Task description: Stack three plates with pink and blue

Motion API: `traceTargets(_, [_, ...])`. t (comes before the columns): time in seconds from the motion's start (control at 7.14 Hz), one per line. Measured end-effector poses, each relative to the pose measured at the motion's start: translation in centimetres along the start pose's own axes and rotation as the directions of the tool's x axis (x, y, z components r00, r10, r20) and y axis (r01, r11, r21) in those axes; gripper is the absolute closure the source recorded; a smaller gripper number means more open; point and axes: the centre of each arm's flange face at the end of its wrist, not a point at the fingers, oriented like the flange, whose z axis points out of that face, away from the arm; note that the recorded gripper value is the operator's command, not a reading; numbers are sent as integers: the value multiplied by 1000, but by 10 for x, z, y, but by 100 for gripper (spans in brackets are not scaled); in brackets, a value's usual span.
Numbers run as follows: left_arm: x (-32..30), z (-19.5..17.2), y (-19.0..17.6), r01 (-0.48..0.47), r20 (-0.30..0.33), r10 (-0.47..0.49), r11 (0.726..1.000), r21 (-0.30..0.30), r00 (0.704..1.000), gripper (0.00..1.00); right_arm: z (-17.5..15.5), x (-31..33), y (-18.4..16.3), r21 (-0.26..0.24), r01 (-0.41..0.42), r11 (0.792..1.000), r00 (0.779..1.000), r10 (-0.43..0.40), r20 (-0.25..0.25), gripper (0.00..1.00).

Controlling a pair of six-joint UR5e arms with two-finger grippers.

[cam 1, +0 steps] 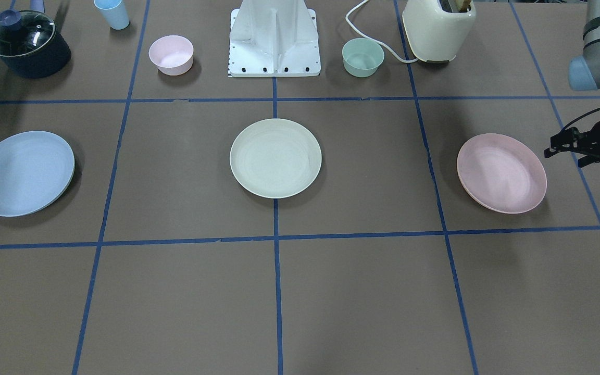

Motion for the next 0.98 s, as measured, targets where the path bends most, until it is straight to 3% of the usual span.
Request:
traceTargets(0.7, [-3, 29, -12, -19, -13, 19, 1000, -25, 1000, 1, 2, -9, -3, 24, 57, 998, 998, -57, 17, 0])
traceTargets(0.98, [8, 39, -17, -19, -18, 19, 999, -40, 1000, 19, 5, -11, -4, 18, 64, 998, 998, -64, 17, 0])
